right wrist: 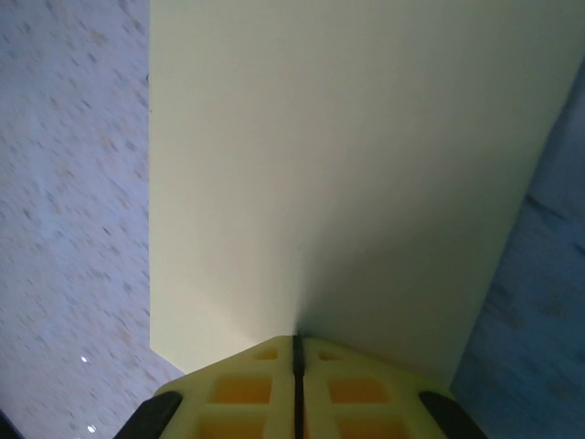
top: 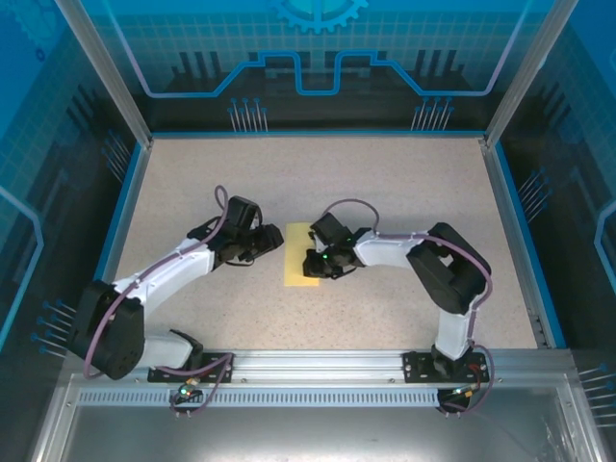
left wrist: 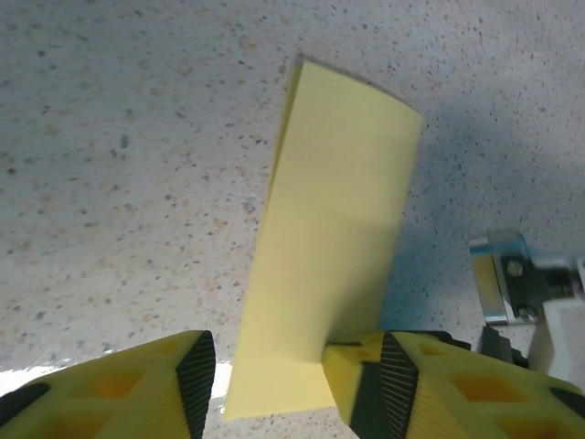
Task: Fold a paper plane with a square sheet of paper (pick it up from the middle)
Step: Rotate the paper at the center of the table.
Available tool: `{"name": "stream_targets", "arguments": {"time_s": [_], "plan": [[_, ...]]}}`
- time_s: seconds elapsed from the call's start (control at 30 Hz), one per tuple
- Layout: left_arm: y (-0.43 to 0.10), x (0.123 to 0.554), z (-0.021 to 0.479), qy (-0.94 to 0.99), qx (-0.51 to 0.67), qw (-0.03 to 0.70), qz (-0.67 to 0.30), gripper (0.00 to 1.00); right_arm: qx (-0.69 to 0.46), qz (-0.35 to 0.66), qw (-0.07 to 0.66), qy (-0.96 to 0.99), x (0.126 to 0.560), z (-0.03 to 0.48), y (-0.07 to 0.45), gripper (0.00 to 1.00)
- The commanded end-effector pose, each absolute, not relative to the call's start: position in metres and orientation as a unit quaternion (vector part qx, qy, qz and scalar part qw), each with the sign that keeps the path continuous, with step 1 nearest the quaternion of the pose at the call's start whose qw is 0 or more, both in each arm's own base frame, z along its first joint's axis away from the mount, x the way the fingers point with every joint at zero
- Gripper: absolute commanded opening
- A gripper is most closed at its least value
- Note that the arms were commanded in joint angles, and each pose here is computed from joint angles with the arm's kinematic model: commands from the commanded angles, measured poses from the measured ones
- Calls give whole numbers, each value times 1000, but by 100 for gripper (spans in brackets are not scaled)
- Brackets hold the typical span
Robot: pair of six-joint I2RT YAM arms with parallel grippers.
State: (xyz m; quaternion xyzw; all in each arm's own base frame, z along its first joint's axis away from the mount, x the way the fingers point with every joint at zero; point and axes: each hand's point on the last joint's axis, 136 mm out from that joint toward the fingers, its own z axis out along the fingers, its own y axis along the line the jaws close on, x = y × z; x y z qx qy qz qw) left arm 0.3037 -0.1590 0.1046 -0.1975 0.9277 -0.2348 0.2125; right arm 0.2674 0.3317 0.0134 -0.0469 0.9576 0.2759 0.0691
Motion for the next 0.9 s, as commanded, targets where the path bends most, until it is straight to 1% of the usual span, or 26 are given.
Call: {"name": "stream_targets", "arguments": {"time_s": [0.0, 0.1, 0.13, 0.23, 0.27, 0.3, 0.37, 0.47, 0.63, 0.87], "plan": [[-142, 299, 108, 919, -236, 227, -219, 57, -21, 286, 81, 955, 286, 18, 347, 8], [-137, 295, 112, 916, -243, 234, -217, 59, -47, 294, 122, 947, 308, 51, 350, 9], [-136, 293, 113, 915, -245, 236, -217, 61, -56, 286, 129, 948, 314, 57, 349, 9], [-126, 291, 112, 914, -258, 244, -197, 76, -81, 252, 130, 955, 330, 57, 343, 11], [-122, 290, 111, 914, -261, 246, -188, 80, -84, 239, 128, 959, 336, 53, 340, 15], [-118, 289, 110, 915, -263, 249, -177, 85, -83, 227, 127, 962, 344, 48, 335, 20], [-114, 288, 108, 916, -267, 248, -164, 91, -85, 211, 125, 966, 358, 41, 331, 26], [-112, 287, 107, 917, -267, 248, -159, 98, -88, 207, 131, 965, 379, 40, 332, 31], [-115, 289, 109, 918, -258, 249, -166, 99, -93, 214, 129, 964, 402, 37, 337, 32], [-124, 290, 107, 922, -243, 240, -183, 99, -76, 217, 93, 969, 405, 13, 328, 33]]}}
